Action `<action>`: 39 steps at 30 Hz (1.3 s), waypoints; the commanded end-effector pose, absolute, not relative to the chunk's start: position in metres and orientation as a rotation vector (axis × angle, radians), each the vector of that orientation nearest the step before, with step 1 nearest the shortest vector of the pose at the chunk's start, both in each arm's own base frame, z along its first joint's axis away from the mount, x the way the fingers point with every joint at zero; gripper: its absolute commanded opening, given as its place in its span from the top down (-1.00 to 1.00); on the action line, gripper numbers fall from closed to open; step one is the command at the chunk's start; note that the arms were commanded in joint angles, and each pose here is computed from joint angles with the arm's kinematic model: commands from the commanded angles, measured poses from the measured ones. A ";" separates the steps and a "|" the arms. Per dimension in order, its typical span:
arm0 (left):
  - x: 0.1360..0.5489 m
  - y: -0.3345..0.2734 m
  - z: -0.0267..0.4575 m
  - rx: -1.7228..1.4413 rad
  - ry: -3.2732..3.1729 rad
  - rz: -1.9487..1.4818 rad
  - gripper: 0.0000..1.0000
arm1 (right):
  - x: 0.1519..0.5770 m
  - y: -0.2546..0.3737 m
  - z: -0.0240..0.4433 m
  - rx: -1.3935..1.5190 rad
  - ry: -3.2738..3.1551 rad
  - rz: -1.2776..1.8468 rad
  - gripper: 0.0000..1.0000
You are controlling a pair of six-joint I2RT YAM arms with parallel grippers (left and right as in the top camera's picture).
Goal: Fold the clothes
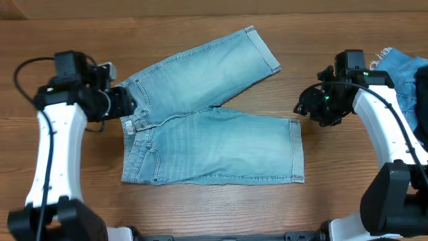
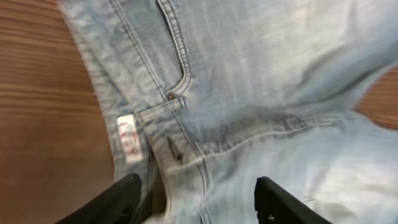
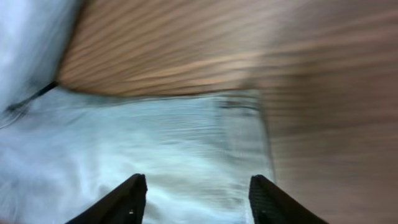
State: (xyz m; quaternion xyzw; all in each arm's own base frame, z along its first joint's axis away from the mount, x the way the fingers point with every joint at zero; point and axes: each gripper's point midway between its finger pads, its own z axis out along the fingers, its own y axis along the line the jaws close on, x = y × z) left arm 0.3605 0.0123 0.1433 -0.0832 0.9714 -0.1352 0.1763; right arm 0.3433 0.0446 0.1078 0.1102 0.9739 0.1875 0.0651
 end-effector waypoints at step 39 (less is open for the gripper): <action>0.534 0.087 0.124 -0.382 2.341 -0.213 -0.78 | 0.357 0.041 0.121 0.354 2.874 0.532 -0.49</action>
